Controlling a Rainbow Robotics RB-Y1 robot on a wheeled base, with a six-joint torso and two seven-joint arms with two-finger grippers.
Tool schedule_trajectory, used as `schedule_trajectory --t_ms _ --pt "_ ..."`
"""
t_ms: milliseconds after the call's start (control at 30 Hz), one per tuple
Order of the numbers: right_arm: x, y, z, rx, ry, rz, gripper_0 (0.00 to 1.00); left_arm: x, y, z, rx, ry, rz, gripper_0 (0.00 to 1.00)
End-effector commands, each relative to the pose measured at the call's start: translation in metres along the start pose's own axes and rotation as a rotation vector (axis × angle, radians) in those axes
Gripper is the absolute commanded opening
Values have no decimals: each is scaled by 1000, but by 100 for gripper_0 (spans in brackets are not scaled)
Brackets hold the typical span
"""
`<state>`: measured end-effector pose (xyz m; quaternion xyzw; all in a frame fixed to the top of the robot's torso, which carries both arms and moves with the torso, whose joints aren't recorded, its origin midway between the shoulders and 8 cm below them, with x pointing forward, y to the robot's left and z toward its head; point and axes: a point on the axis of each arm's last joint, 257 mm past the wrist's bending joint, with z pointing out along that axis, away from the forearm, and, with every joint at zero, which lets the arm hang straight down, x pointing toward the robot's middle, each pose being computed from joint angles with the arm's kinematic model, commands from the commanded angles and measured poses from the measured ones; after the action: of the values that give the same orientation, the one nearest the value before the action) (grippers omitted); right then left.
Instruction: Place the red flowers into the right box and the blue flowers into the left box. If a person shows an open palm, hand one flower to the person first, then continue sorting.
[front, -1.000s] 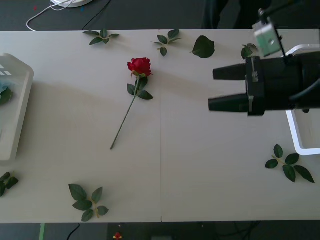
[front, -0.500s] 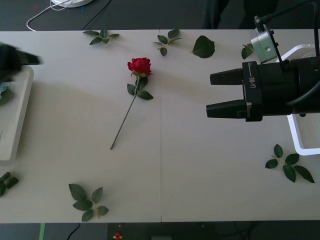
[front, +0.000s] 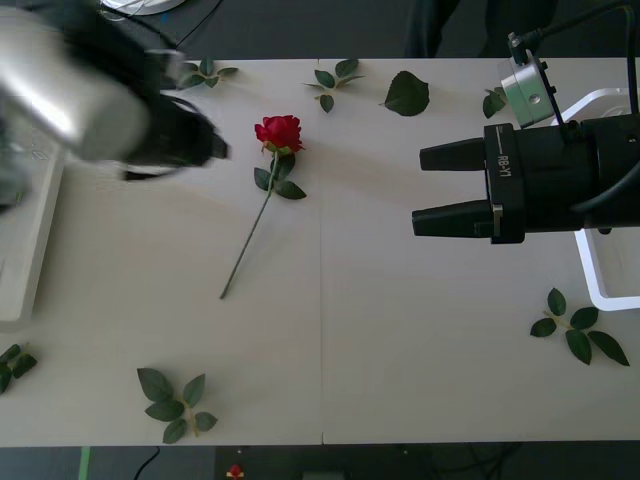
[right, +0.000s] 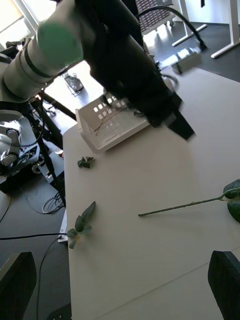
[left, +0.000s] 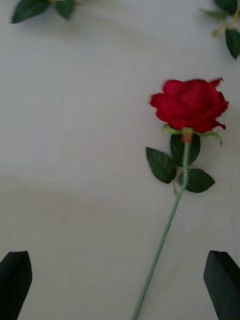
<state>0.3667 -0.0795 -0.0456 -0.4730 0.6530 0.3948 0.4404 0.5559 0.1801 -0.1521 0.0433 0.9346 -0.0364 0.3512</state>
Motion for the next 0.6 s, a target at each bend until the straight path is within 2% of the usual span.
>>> schedule_trajectory --t_ms 33,233,600 --pt "-4 12 4 -21 -15 -41 100 -22 -51 12 23 -69 71 100" --pt "-4 12 4 -21 -15 -41 100 -7 -74 60 49 -75 152 100" --pt "-4 12 4 -21 -15 -41 100 15 -90 114 50 -80 214 100"
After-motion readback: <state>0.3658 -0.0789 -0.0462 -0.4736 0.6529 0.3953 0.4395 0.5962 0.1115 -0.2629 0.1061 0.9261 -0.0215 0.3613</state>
